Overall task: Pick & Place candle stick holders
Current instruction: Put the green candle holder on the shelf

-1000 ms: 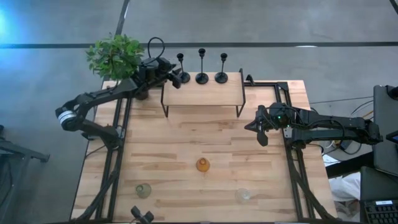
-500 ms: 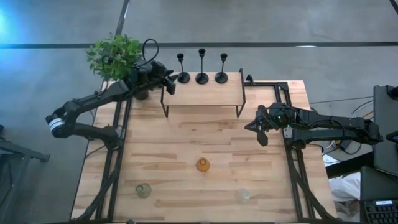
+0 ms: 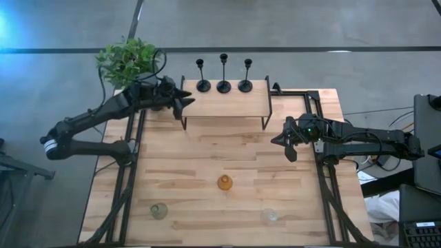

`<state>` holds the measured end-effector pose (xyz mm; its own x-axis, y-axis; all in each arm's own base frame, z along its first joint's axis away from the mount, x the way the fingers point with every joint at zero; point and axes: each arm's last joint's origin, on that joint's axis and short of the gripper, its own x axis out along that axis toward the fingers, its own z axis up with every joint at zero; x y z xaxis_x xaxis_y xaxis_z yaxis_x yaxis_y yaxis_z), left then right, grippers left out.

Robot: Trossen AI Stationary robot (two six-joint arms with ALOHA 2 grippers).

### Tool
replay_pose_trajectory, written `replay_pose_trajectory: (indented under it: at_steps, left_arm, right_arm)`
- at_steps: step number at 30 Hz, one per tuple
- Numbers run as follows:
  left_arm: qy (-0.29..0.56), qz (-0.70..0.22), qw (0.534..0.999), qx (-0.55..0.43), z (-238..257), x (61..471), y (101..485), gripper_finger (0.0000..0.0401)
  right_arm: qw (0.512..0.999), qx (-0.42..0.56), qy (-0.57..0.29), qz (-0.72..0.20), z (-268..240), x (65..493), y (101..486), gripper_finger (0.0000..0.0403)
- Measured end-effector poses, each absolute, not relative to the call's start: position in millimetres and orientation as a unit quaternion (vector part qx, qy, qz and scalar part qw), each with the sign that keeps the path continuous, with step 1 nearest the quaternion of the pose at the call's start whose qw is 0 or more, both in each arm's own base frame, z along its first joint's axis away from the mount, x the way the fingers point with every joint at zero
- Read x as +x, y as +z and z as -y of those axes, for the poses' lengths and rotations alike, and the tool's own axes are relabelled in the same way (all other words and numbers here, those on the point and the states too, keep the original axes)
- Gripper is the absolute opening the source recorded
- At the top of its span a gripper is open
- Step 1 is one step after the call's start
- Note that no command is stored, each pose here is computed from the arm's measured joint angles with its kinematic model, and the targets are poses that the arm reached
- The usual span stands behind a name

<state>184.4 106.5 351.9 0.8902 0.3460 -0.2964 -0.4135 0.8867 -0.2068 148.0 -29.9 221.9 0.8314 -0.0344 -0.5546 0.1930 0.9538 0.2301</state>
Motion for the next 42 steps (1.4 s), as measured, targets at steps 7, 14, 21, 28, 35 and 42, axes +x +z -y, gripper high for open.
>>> replay_pose_trajectory:
  at_steps: [7,14,21,28,35,42]
  left_arm:
    - [0.138,-0.147,0.970,-0.140,-79,166,358,0.0170]
    - [0.062,-0.158,0.973,-0.155,-54,148,362,0.0170]
    - [-0.005,-0.241,0.951,-0.192,-30,124,351,0.0170]
    - [-0.017,-0.332,0.906,-0.262,-11,105,338,0.0167]
    - [0.004,-0.409,0.868,-0.281,6,99,328,0.0167]
    - [0.010,-0.468,0.841,-0.270,34,100,305,0.0167]
  right_arm:
    - [0.947,0.140,-0.060,-0.284,30,148,222,0.0013]
    - [0.947,0.140,-0.060,-0.284,30,148,222,0.0013]
    - [0.947,0.140,-0.060,-0.284,30,148,222,0.0013]
    - [0.947,0.140,-0.060,-0.284,30,148,222,0.0013]
    - [0.947,0.139,-0.060,-0.284,30,148,222,0.0013]
    - [0.947,0.140,-0.060,-0.284,30,148,222,0.0013]
